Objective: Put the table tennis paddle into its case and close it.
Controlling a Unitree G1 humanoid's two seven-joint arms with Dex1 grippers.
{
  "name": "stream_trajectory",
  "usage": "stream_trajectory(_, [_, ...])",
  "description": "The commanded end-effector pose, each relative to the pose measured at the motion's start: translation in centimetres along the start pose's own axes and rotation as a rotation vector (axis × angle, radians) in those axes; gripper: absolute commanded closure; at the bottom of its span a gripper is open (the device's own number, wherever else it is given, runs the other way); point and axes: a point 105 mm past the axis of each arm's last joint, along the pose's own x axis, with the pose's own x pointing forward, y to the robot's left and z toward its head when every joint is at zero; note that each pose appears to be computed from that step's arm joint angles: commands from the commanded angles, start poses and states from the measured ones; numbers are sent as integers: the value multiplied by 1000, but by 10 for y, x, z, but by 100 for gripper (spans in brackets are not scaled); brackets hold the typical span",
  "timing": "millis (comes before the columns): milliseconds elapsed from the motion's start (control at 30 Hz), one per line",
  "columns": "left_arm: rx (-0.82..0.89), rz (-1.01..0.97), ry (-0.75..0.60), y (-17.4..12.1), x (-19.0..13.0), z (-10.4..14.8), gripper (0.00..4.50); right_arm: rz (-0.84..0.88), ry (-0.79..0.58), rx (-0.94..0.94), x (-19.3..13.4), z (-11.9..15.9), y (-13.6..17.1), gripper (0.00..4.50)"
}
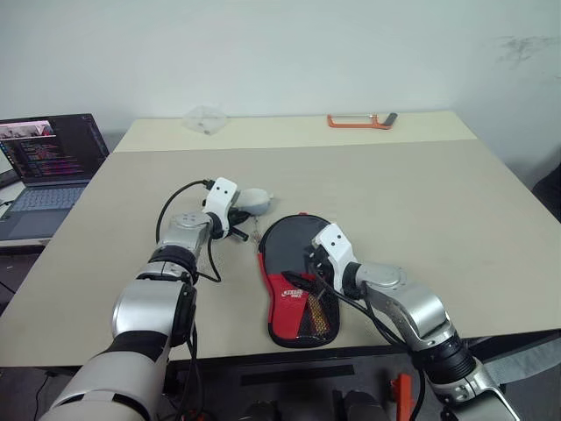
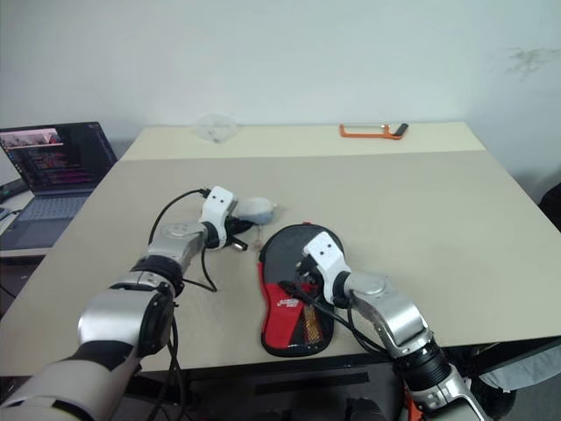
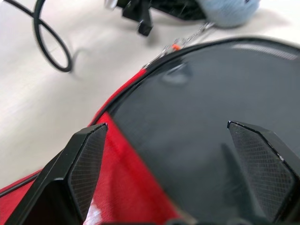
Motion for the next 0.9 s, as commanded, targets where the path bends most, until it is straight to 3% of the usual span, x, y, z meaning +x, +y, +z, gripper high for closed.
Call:
stream_trajectory(33, [-27, 21, -60, 10, -6, 11, 447, -11, -27, -23, 11, 8, -3, 0])
stream_trajectory(200, [-22, 6, -66, 10, -7, 13, 447, -36, 94, 21, 24, -23, -10, 0])
stream_trajectory(400, [93, 11, -69, 8, -5, 37, 447, -1, 208, 11, 19, -52, -4, 0])
stream_trajectory(900, [663, 123, -30, -31, 22, 112, 447, 94, 307, 29, 17, -75, 20, 0])
